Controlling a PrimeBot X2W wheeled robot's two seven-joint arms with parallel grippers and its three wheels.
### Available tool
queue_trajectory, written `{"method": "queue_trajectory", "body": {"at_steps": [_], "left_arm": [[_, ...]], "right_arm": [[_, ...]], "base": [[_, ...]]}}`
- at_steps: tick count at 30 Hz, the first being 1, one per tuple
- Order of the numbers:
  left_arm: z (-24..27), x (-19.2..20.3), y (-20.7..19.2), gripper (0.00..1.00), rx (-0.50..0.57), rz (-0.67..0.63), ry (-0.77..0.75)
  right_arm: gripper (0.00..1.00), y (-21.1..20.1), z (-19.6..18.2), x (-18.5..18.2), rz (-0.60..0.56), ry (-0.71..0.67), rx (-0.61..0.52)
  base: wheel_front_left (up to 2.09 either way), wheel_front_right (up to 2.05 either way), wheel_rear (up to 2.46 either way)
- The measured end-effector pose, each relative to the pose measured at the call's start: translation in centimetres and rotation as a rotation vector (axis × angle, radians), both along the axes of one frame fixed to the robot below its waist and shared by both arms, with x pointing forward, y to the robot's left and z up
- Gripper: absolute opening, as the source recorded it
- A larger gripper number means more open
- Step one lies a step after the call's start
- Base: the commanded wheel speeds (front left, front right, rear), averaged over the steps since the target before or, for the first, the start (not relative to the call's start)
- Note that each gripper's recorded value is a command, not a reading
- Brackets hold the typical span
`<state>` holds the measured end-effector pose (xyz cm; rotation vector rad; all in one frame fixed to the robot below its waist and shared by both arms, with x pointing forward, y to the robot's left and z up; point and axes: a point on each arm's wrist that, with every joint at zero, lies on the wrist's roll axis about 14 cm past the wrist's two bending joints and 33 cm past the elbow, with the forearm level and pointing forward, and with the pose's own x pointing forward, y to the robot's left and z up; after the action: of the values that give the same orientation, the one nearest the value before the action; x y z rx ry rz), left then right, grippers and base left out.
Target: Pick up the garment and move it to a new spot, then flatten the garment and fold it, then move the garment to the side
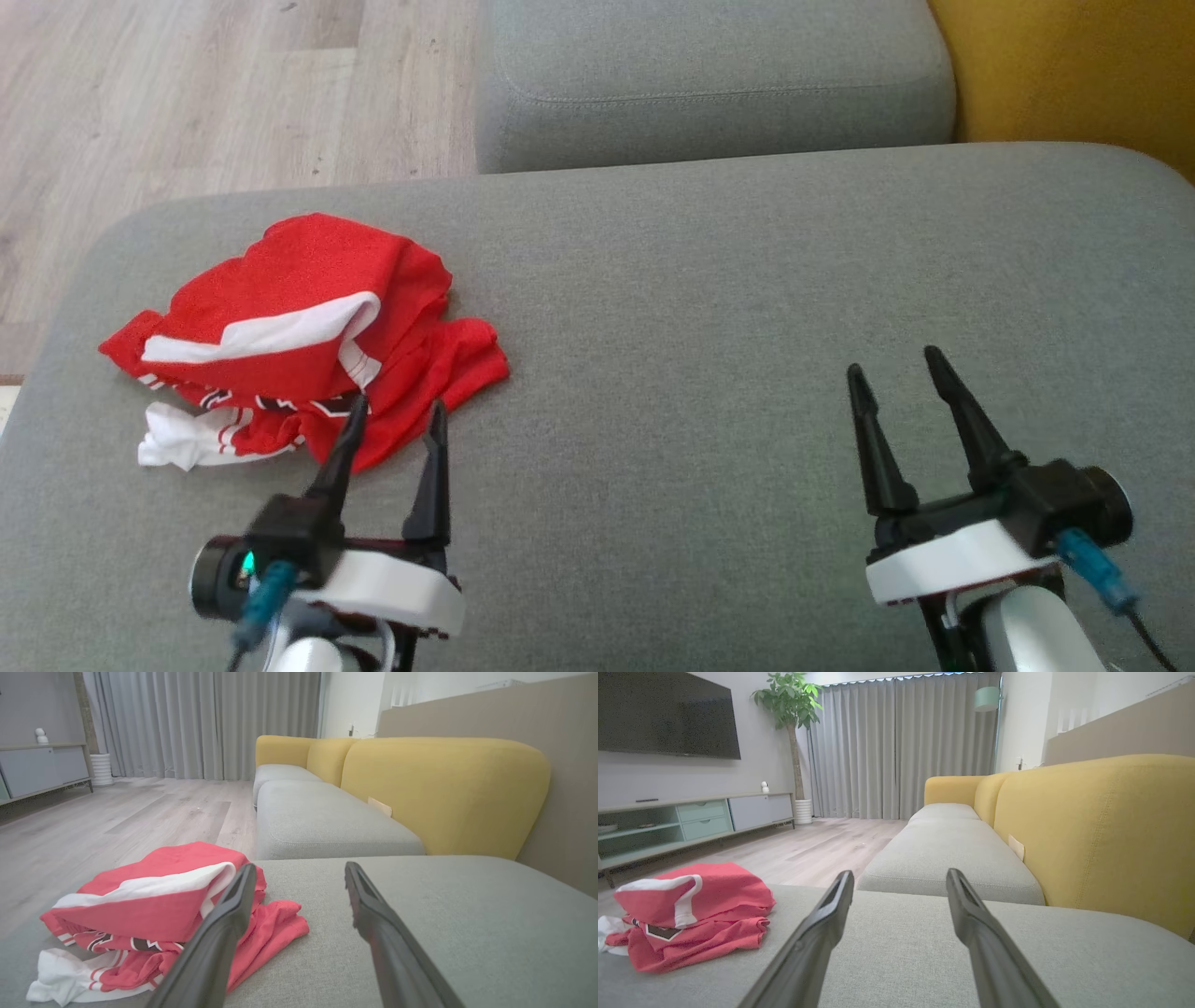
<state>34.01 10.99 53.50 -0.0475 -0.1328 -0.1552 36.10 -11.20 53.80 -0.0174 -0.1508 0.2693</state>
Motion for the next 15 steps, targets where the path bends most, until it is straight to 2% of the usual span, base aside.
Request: {"method": "queue_trajectory", "body": {"at_steps": [4, 10, 15], "left_arm": [[0.8, -0.1, 0.6, 1.00, -0.109, 0.012, -0.015], [0.6, -0.7, 0.4, 1.00, -0.088, -0.023, -0.033], [-0.8, -1.0, 0.5, 1.00, -0.078, -0.028, 0.004]], "right_arm": [[1.00, -0.6, -0.4, -0.1, -0.016, 0.024, 0.121], [1.00, -1.2, -2.7, -0.7, -0.039, 0.107, 0.230], [1.00, -1.3, -4.0, -0.9, -0.049, 0.151, 0.265]], "base": [[0.00, 0.00, 0.00], [0.00, 0.00, 0.00], [0.00, 0.00, 0.00]]}}
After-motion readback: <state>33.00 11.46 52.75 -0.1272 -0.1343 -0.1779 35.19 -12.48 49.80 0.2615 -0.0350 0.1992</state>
